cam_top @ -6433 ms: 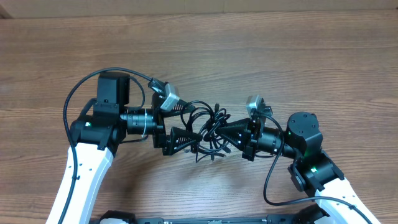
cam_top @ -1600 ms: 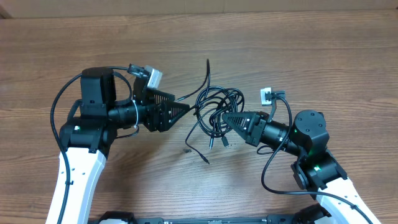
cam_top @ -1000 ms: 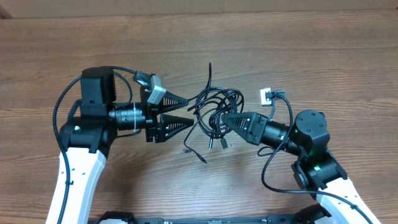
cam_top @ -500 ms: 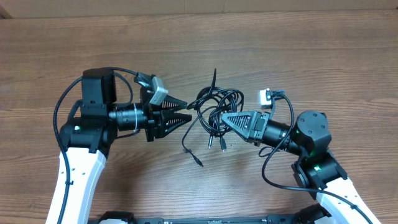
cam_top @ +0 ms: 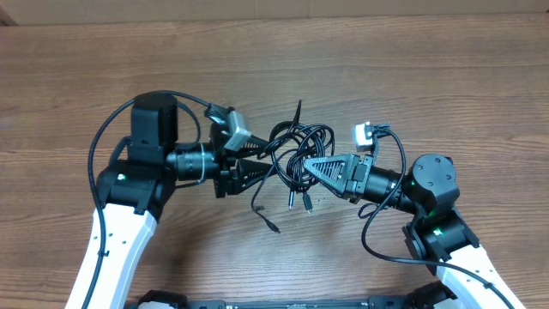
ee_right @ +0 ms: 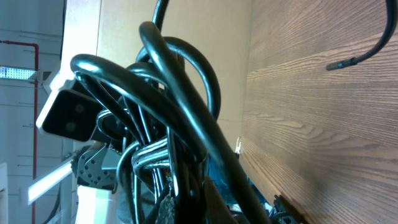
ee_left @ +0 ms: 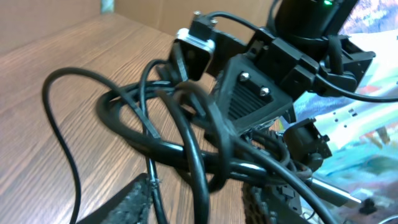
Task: Untangle cables
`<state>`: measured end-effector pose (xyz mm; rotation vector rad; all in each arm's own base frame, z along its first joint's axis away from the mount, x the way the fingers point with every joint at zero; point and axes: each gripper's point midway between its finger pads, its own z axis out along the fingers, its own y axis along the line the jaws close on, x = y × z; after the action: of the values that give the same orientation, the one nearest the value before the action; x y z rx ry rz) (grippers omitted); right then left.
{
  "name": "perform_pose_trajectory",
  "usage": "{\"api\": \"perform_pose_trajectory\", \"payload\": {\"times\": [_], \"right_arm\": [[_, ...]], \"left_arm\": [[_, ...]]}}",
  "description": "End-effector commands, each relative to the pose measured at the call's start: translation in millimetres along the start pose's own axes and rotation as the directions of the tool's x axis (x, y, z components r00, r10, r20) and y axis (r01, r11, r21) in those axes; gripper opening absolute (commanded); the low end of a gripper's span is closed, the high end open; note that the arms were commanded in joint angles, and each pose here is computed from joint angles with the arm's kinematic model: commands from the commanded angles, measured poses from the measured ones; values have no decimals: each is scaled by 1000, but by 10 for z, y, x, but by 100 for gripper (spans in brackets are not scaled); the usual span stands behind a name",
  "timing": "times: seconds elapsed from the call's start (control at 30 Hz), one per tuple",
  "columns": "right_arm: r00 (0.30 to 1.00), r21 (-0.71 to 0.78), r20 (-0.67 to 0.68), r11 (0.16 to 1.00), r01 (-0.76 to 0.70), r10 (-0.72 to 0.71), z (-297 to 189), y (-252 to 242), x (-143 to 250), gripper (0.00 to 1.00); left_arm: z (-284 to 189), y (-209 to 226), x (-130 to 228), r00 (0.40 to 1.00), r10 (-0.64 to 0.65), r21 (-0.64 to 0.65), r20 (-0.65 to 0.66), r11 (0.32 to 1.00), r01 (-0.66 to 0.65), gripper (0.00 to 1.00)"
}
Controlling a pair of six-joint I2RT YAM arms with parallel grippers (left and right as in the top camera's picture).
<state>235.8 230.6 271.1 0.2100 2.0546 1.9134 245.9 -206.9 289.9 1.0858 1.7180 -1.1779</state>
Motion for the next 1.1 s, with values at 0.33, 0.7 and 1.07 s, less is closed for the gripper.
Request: {"api": "perform_pose_trajectory", "payload": {"times": [0.33, 0.7, 1.07], "right_arm": [[1000, -18, -21, 1000, 23, -24, -10, 55, 34, 4], [998, -18, -16, 997, 69, -69, -10, 54, 26, 4], [995, -14, -8, 995, 97, -97, -10, 47, 13, 4]], "left_arm": [[-38, 282, 66, 997, -33, -211, -75, 977, 16, 4], [-927, 1135, 899, 870, -459, -869, -180, 489, 78, 4], [-1905, 1239, 1077, 828, -561, -994, 23, -99, -39, 4]]}}
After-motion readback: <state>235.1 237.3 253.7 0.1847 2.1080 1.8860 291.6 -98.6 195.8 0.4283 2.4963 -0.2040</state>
